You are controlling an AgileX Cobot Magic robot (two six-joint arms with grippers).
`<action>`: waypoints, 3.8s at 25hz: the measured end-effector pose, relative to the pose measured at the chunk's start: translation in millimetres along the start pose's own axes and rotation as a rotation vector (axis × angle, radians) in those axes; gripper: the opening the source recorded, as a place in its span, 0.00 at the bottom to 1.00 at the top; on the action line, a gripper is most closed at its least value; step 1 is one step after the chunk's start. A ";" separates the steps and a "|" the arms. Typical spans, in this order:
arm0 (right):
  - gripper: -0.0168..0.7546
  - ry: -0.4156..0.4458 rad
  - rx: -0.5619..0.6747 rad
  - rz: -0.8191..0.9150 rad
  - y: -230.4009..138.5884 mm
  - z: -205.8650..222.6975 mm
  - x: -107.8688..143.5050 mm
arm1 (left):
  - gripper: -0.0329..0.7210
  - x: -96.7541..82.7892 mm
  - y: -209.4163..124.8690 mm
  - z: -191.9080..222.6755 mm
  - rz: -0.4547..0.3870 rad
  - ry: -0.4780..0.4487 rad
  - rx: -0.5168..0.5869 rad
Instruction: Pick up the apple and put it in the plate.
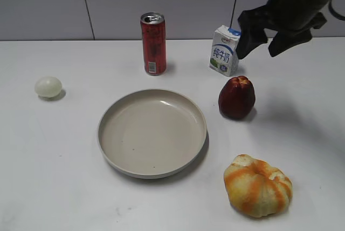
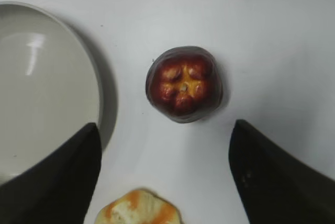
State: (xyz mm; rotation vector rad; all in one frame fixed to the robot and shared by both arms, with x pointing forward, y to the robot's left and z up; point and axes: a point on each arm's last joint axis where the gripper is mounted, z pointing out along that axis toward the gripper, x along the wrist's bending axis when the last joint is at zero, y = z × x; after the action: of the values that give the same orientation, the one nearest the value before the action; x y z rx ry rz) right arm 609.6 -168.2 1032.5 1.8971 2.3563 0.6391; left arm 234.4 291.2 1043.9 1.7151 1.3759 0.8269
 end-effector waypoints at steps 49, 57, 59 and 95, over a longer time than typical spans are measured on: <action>0.73 0.022 0.180 -0.332 -19.4 90.9 196.2 | 0.82 0.0 0.0 0.0 0.001 0.000 0.000; 0.75 0.011 0.286 -0.358 -33.5 132.8 193.4 | 0.82 0.0 0.0 0.0 0.001 0.000 0.000; 0.84 0.044 0.311 -0.352 -35.9 131.7 196.2 | 0.82 0.0 0.0 0.0 0.001 0.000 0.000; 0.78 -0.185 -0.100 0.173 43.4 -88.8 -66.1 | 0.82 0.0 0.0 0.0 0.001 0.000 0.000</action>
State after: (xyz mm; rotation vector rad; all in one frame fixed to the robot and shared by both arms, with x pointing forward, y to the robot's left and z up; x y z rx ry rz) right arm 640.1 -248.9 1114.4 2.0342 2.0290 0.5534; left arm 234.4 291.2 1043.9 1.7158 1.3753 0.8274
